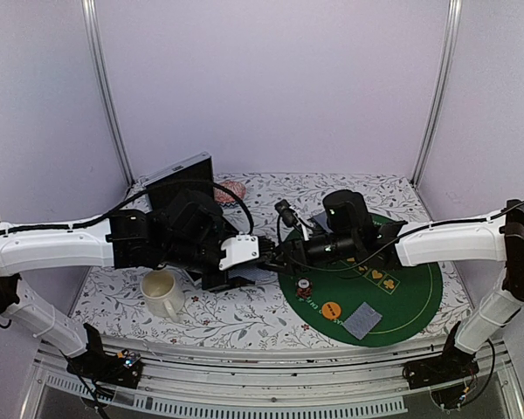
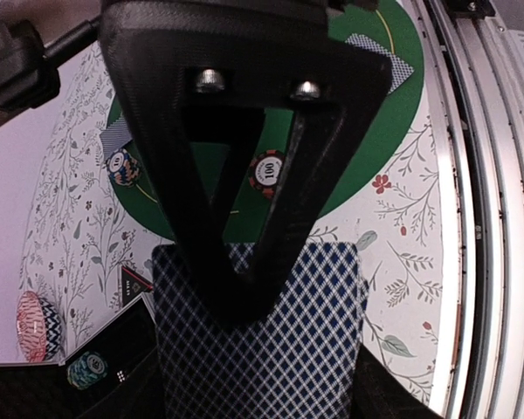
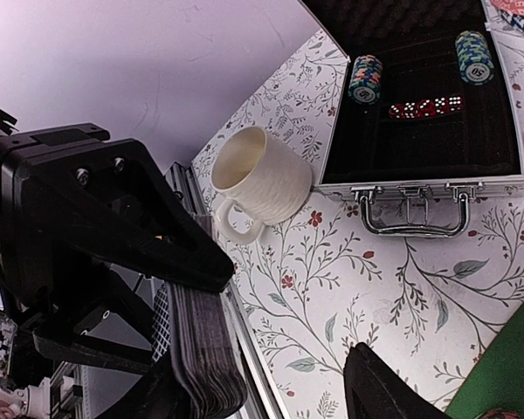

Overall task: Distribute texas hold em gaming equipment
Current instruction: Pick up the poker card from the face-down deck piles.

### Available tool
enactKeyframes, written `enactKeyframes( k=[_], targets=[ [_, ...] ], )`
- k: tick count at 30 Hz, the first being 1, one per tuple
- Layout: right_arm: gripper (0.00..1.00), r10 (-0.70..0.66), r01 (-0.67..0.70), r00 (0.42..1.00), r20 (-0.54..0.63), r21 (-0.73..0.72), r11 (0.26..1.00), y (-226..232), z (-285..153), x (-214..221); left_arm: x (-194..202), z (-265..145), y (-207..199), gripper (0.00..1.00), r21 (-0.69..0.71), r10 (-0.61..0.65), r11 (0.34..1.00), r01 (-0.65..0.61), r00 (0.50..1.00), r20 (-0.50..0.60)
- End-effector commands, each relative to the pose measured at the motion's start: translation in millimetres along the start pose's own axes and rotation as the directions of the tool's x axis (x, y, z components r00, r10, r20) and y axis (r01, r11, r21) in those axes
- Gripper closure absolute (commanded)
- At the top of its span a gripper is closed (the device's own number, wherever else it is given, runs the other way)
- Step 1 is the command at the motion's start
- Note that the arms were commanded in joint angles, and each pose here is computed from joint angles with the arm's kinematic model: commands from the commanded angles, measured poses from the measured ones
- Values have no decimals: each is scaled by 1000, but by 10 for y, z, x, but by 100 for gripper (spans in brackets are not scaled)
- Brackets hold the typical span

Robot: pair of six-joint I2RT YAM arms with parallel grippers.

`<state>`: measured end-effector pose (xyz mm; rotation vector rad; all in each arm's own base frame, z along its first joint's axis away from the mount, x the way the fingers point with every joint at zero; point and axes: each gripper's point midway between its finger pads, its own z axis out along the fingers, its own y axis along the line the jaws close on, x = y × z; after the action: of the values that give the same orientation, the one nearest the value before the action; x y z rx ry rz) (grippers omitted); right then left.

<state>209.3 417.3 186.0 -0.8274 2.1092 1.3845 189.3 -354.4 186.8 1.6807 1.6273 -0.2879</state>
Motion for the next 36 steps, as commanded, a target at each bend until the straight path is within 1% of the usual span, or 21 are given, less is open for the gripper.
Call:
enactKeyframes(
  k=[1,8,10,14,16,18,20,22,23,25,27,33,35,36],
  targets=[
    [39,-29,27,999,46,49,998,45,-107,-125,-92,-80,33,40,-34,11,999,-10,999,40],
    [41,-39,37,999,19,80,996,50,-165,-130,-73,-76,50,40,-47,17,999,-16,999,31],
    [44,-39,38,999,9,68,997,79,-161,-121,-66,-77,51,40,-48,17,999,-16,999,29],
    [54,-45,44,999,4,67,997,110,-177,-147,-68,-81,55,40,-50,18,999,-17,999,30],
    [65,-54,53,998,12,55,997,148,-194,-174,-64,-80,52,40,-49,19,999,-17,999,30],
    [74,-54,54,998,10,44,998,180,-204,-182,-59,-79,51,40,-50,19,999,-18,999,28],
    [79,-55,55,998,8,41,998,206,-222,-190,-49,-74,52,40,-51,20,999,-19,999,25],
    [80,-60,60,998,11,37,998,231,-241,-200,-46,-71,46,40,-50,22,999,-20,999,25],
    [85,-62,61,998,13,36,997,240,-255,-208,-47,-71,46,40,-50,23,999,-21,999,25],
    [92,-67,66,998,13,29,997,272,-277,-205,-41,-66,46,40,-51,23,998,-22,999,23],
    [96,-73,72,997,15,23,997,299,-295,-217,-36,-58,50,40,-53,25,998,-23,999,21],
    [97,-78,78,997,16,12,997,326,-309,-220,-22,-53,54,40,-56,26,998,-25,1000,17],
    [92,-70,70,997,11,14,997,308,-283,-211,-25,-56,58,40,-56,27,998,-25,999,19],
    [88,-66,66,998,7,15,998,295,-268,-203,-33,-64,63,40,-58,27,998,-25,999,21]
  ],
)
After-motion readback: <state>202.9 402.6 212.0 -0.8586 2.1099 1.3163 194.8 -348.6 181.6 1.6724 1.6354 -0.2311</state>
